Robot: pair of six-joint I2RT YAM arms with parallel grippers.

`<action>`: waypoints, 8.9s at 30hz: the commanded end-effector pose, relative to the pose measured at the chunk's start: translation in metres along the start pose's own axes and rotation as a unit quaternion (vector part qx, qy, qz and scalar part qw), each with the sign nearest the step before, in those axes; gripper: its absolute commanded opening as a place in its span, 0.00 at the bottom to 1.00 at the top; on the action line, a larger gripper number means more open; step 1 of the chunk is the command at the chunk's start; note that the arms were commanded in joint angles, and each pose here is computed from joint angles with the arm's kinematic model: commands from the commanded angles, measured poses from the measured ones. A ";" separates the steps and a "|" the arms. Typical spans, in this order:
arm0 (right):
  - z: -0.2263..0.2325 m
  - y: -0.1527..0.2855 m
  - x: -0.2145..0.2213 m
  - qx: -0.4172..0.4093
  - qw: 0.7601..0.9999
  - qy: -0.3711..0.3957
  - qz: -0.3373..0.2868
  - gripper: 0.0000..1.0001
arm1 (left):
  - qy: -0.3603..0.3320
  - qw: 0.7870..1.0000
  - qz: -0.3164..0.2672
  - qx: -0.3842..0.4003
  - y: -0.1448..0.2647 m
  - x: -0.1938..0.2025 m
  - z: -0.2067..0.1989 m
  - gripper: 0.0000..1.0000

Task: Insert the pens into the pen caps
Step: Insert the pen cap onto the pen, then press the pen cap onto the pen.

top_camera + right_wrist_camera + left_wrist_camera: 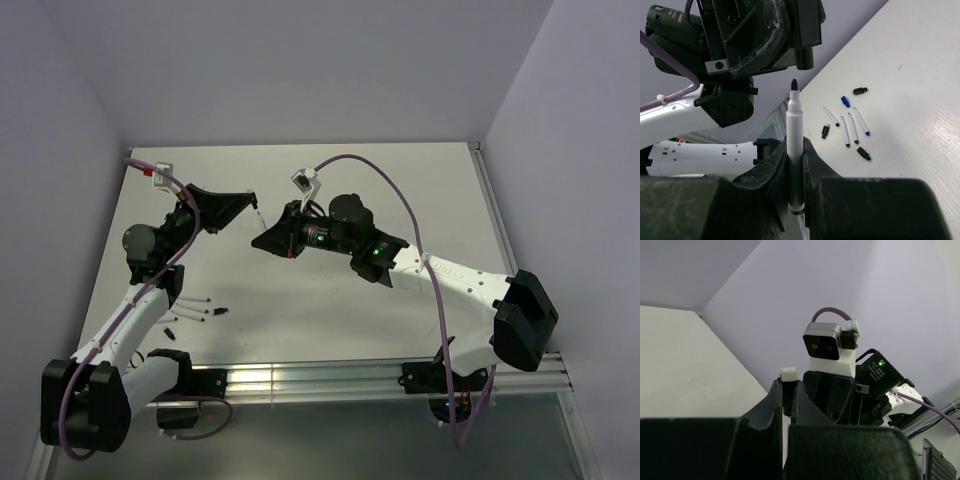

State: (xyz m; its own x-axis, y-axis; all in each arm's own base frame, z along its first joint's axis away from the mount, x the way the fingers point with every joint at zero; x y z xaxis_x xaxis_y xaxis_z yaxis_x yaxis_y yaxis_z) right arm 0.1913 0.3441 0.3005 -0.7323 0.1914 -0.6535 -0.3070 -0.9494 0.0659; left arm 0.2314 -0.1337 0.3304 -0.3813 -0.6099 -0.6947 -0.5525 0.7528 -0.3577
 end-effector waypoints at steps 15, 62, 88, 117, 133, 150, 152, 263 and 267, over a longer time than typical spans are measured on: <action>0.023 0.001 -0.018 -0.024 0.999 0.026 -0.028 0.00 | -0.028 0.998 -0.008 0.048 -0.003 -0.011 -0.018 0.00; 0.029 0.009 -0.024 -0.017 0.998 0.041 -0.042 0.00 | -0.022 0.998 0.017 0.050 -0.009 -0.002 -0.014 0.00; 0.035 0.029 -0.037 0.003 0.994 0.057 -0.095 0.00 | -0.002 0.997 0.009 0.075 -0.015 0.011 -0.047 0.00; 0.057 0.064 -0.058 -0.056 0.979 0.126 -0.153 0.00 | -0.024 0.991 0.082 0.100 -0.013 0.066 -0.077 0.00; 0.082 0.082 -0.065 -0.183 0.964 0.131 -0.144 0.00 | -0.037 0.976 0.111 0.184 -0.006 0.082 -0.095 0.00; 0.085 0.105 -0.088 -0.149 0.964 0.135 -0.174 0.00 | -0.041 0.976 0.156 0.150 -0.005 0.093 -0.101 0.00; 0.082 0.107 -0.094 -0.113 0.965 0.144 -0.188 0.00 | -0.040 0.979 0.151 0.134 -0.007 0.091 -0.100 0.01; 0.088 0.084 -0.073 0.003 0.969 0.205 -0.139 0.00 | -0.191 0.978 0.073 -0.034 -0.085 -0.011 -0.148 0.00; 0.089 0.085 -0.075 0.007 0.968 0.204 -0.144 0.00 | -0.176 0.981 0.074 -0.017 -0.081 -0.005 -0.148 0.00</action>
State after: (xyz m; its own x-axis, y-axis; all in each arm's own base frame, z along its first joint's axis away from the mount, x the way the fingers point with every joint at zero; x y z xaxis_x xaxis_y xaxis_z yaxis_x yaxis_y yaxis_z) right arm 0.1678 0.2749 0.3914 -0.3795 0.2660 -0.8861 -0.4633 -0.8837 -0.0669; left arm 0.1787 -0.2272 0.4522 -0.1720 -0.3423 -0.9237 -0.5996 0.7803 -0.1776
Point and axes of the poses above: each gripper's point midway between its finger pads, its own y axis back along the fingers, its own z axis along the line the jaws close on, x = y × z, the point moved 7 cm from there along y, back along the fingers, and after that the axes turned 7 degrees about -y, right-handed, at the moved point
